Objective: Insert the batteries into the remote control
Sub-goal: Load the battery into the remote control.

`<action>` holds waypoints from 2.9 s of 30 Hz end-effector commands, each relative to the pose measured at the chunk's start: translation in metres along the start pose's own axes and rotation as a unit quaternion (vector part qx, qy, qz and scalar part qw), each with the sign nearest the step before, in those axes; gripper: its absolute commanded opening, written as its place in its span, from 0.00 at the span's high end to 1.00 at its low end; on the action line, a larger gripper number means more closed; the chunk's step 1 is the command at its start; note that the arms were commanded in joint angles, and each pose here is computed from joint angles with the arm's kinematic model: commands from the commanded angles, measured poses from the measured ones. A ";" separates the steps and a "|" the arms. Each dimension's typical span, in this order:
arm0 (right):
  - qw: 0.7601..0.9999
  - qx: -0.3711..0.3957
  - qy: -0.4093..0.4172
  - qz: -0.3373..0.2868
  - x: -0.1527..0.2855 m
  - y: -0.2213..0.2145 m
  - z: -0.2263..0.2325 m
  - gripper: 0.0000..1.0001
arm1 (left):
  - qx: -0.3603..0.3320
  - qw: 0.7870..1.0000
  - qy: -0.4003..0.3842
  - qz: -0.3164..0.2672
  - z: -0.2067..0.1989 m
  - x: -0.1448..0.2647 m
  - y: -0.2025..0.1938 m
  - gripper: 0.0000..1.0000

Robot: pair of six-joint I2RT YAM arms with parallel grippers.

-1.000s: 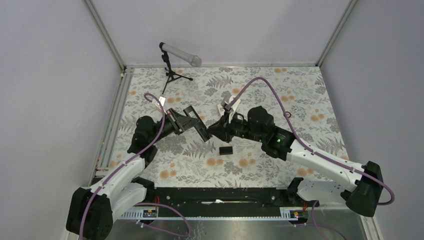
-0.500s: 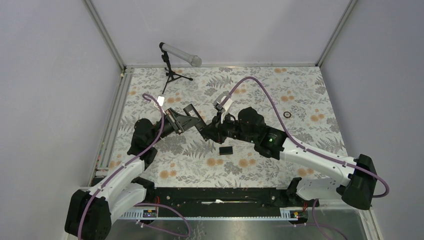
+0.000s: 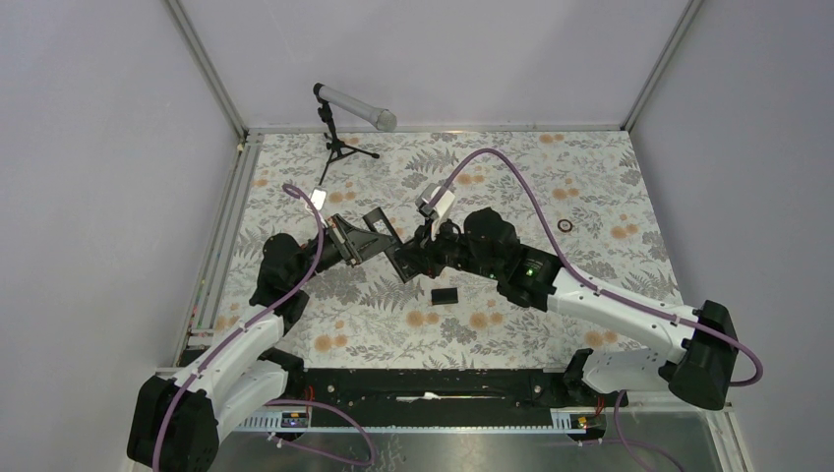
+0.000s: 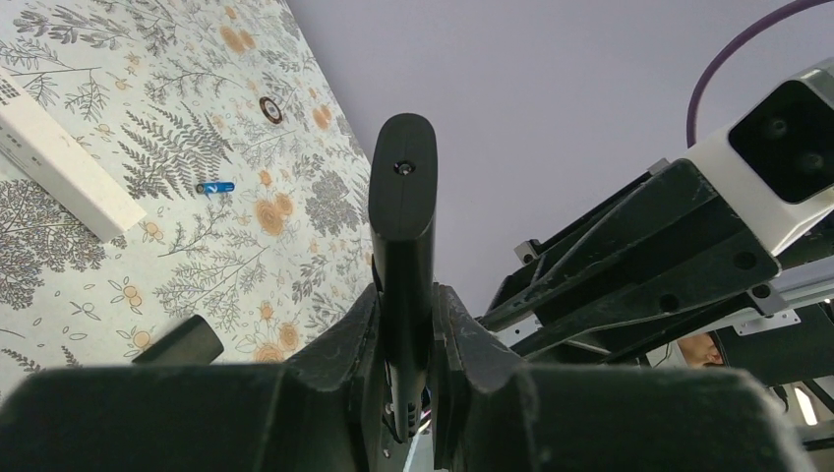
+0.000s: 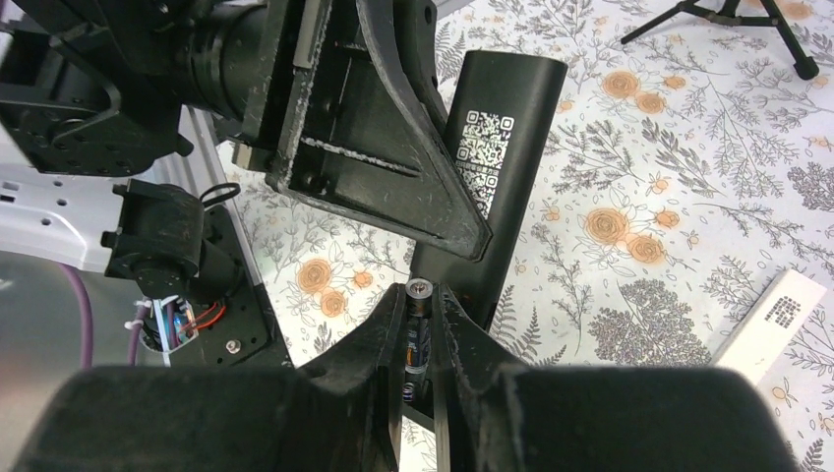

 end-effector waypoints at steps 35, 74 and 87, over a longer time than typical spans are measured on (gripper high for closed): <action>0.998 0.009 -0.002 0.063 -0.002 -0.006 0.002 0.72 | -0.030 0.996 -0.070 -0.046 -0.035 -0.003 0.024 1.00; 0.918 -0.353 -0.161 -0.076 0.046 0.066 -0.008 0.00 | -0.038 0.993 -0.029 -0.104 -0.037 -0.002 0.040 1.00; 0.846 -0.532 0.032 -0.029 0.010 0.045 0.007 0.05 | -0.039 0.994 -0.014 -0.103 -0.042 -0.006 0.050 1.00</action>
Point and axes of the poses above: each gripper's point midway between its finger pads, its own x axis back along the fingers, its own z axis along the line the jaws close on, y = z × x, the point moved 9 cm from there along x, back along the fingers, and after that the axes turned 7 degrees about -x, right-handed, at the moved point
